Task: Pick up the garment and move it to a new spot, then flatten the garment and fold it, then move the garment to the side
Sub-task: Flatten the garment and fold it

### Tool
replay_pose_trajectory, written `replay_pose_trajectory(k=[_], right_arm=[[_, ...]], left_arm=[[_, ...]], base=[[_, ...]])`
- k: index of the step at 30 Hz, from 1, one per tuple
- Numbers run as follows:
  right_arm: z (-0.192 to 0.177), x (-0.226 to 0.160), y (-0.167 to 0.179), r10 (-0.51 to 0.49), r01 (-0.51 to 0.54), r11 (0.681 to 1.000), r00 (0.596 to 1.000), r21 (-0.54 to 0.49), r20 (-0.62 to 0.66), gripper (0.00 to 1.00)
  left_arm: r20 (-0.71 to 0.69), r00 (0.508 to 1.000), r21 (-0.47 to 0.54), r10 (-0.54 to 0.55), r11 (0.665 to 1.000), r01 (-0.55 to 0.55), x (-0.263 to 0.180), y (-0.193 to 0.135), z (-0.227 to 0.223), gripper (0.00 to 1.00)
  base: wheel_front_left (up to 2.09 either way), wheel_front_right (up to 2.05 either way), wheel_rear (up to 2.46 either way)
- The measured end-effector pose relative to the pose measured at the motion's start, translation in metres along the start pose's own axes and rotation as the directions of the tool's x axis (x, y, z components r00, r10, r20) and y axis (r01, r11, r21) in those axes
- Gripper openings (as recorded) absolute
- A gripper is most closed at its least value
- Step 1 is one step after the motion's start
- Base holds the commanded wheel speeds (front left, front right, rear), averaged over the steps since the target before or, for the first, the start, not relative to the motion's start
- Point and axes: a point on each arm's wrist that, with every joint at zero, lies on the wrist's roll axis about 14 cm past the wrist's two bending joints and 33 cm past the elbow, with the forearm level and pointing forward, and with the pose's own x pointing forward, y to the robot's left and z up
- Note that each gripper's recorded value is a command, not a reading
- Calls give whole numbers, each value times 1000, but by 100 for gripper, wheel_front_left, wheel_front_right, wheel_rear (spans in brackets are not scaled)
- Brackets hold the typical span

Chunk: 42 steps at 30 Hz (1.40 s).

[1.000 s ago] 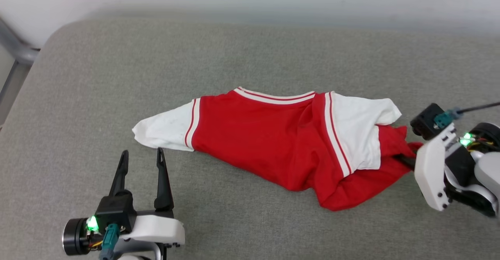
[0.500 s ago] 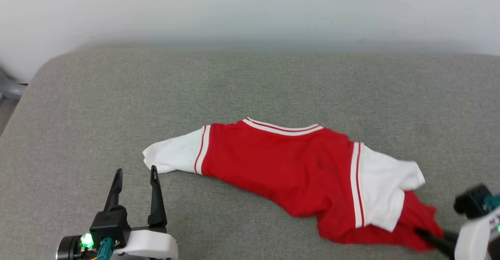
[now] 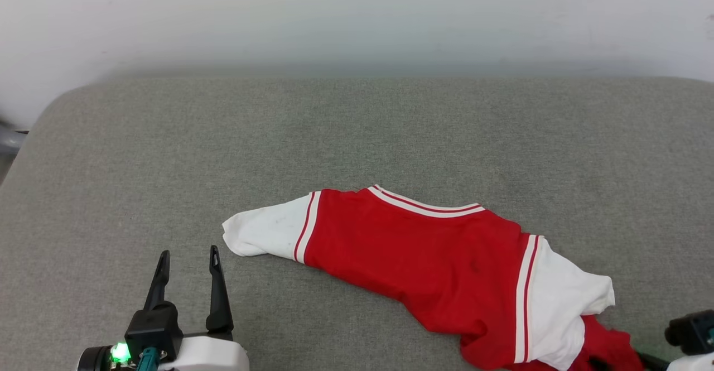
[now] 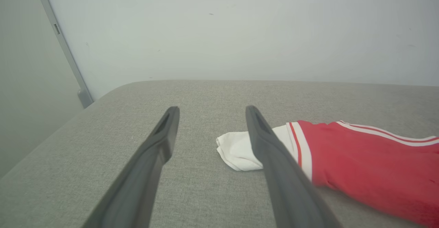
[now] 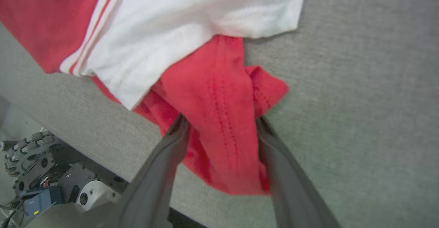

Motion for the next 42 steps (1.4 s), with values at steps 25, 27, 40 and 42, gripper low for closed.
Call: replay_pose_trajectory(k=[25, 27, 40, 42], right_arm=[[168, -12, 27, 19, 41, 913, 990, -407, 143, 100], [163, 2, 26, 6, 18, 905, 998, -426, 56, 100], [85, 94, 5, -68, -96, 913, 922, -396, -381, 100], [80, 98, 4, -59, -98, 924, 918, -369, -392, 100]], left_arm=[[0, 1000, 19, -31, 999, 31, 10, -9, -2, 100], [-5, 1000, 20, -30, 999, 30, 12, -9, -4, 100], [-52, 999, 28, 14, 1000, -13, 25, 0, -22, 100], [-58, 998, 28, 14, 1000, -12, 25, 0, -24, 100]], base=[[0, 0, 0], [0, 0, 0], [0, 0, 0], [0, 0, 0]])
